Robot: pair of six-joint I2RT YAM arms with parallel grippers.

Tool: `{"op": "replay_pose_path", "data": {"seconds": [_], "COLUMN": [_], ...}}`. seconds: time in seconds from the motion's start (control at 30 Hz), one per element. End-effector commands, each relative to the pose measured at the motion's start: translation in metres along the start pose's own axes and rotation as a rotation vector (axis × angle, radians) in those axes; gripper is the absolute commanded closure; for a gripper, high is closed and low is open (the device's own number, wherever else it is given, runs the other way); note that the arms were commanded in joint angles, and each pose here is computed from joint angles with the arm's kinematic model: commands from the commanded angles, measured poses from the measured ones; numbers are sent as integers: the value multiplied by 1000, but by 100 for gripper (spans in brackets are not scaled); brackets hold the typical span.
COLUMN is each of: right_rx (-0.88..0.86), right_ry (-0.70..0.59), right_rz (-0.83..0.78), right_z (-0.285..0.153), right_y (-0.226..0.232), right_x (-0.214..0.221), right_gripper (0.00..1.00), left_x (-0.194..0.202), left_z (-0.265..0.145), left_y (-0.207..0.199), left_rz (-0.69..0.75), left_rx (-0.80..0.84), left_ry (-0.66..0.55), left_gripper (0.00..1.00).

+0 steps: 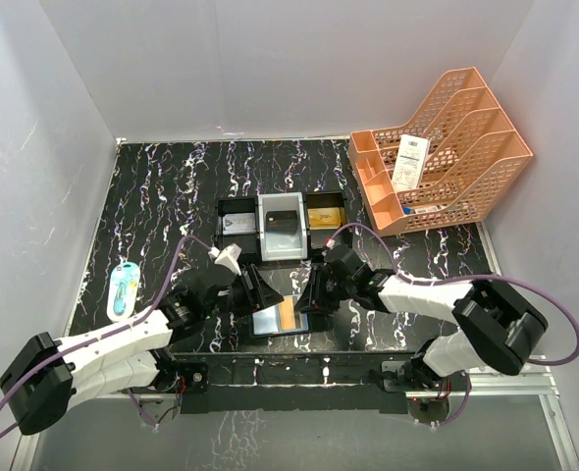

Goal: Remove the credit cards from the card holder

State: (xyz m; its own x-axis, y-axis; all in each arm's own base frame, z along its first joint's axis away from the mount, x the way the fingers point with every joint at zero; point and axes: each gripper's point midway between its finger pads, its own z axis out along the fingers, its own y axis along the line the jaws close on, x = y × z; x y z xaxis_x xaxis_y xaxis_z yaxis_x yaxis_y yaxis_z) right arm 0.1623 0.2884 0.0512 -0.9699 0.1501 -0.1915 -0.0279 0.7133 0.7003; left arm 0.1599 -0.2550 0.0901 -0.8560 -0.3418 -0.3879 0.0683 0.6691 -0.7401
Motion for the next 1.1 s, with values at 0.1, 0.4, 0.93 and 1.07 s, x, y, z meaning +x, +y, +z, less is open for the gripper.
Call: {"op": "replay_pose_path", "data": {"seconds": [0.1, 0.4, 0.93, 1.07], "right_rx": [-14, 56, 59, 63], "right_ry": [-24, -8, -13, -12], "right_rz": [-16, 36, 65, 66], "right_z": [13, 18, 18, 18], "right_y": [8, -21, -24, -27], "right_x": [-11, 2, 3, 5], "right_gripper": [78, 82, 83, 83], "left_x": [14, 26, 35, 35], "left_z": [7, 22, 30, 33], "left_y": [-3, 15, 39, 37], "left_rz": [9, 3, -54, -57], "left_rx": [79, 8, -49, -35], "left_ry": [42, 94, 90, 91], "left_gripper": [41, 46, 58, 63]}}
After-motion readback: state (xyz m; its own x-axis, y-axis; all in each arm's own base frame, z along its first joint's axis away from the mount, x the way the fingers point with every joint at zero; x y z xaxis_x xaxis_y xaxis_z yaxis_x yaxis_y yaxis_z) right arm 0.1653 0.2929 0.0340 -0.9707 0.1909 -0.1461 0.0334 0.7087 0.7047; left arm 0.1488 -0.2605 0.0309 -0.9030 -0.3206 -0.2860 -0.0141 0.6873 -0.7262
